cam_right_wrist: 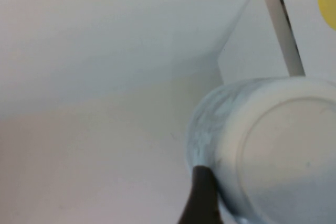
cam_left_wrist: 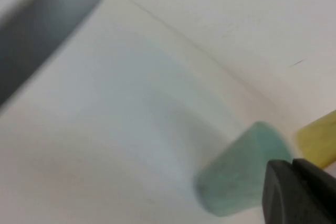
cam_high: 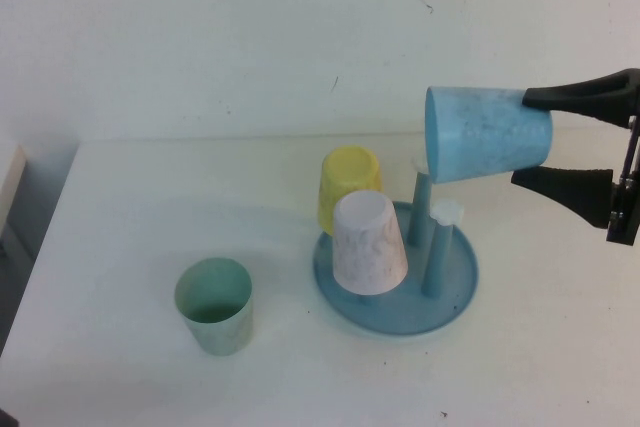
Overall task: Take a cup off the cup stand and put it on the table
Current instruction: Hand over the cup
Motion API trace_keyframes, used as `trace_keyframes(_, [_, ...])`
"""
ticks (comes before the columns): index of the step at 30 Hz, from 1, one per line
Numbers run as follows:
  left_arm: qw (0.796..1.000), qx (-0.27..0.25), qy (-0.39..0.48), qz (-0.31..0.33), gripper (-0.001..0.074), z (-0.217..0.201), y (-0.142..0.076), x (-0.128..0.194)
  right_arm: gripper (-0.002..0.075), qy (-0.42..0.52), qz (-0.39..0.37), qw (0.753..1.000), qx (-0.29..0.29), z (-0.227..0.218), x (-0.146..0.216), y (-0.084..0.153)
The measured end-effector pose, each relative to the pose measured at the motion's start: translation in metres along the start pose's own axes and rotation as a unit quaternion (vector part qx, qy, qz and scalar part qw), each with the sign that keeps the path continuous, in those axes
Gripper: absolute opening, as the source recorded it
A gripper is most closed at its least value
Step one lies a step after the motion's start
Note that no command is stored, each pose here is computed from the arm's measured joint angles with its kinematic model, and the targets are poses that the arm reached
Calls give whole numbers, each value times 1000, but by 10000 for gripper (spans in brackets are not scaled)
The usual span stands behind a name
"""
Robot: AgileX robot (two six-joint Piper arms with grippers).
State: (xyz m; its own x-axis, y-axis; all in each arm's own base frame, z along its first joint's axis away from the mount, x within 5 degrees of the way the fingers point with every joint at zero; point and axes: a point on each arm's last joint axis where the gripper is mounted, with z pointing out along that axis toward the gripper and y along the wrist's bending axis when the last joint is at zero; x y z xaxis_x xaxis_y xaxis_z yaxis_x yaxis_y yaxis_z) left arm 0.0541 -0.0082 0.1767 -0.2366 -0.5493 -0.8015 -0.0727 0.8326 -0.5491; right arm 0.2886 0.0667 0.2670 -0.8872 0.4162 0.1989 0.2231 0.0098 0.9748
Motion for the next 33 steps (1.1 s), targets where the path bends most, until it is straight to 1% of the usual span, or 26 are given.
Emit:
trace_keyframes(1, [996,19,2,-82,-3,0,-4,0,535,0,-3,1000,0,0,0,0])
trace_keyframes(2, [989,35,3,-141,-3,0,-6,0,535,0,-8,1000,0,0,0,0])
trace_keyframes(3, [984,45,0,-170,-3,0,-8,-1,535,0,-12,1000,0,0,0,0])
trace_keyframes(7, [983,56,-30,-173,-3,-1,-9,-7,535,1,-26,1000,3,0,0,-1])
trace_keyframes(11, [972,69,-66,-216,-3,-2,-10,-14,535,3,-43,999,5,0,0,-1])
trace_keyframes(13, [969,73,-63,-228,-3,-2,-10,-14,535,4,-48,999,7,0,1,-1])
trace_keyframes(15, [972,75,-42,-216,-3,-1,-12,-10,535,4,-57,998,7,0,1,-1])
trace_keyframes(18, [983,88,6,-160,-3,-2,-16,-2,535,5,-80,997,8,0,1,-1])
trace_keyframes(22, [986,138,32,-90,-3,-6,-33,-7,535,5,-115,993,8,0,1,-1])
trace_keyframes(23, [985,150,38,-81,-3,-6,-37,-10,535,5,-122,992,8,0,1,-1])
trace_keyframes(27, [975,194,72,-86,-3,2,-53,-19,535,9,-134,991,14,0,1,-3])
trace_keyframes(28, [972,205,80,-79,-3,5,-57,-22,535,11,-136,991,17,0,1,-3])
trace_keyframes(30, [969,224,96,-45,-3,12,-65,-28,535,14,-138,990,22,0,2,-4])
trace_keyframes(31, [966,237,107,-15,-3,16,-69,-31,535,15,-139,990,24,0,2,-5])
trace_keyframes(33, [954,266,133,21,-2,25,-79,-36,535,18,-141,990,28,0,2,-5])
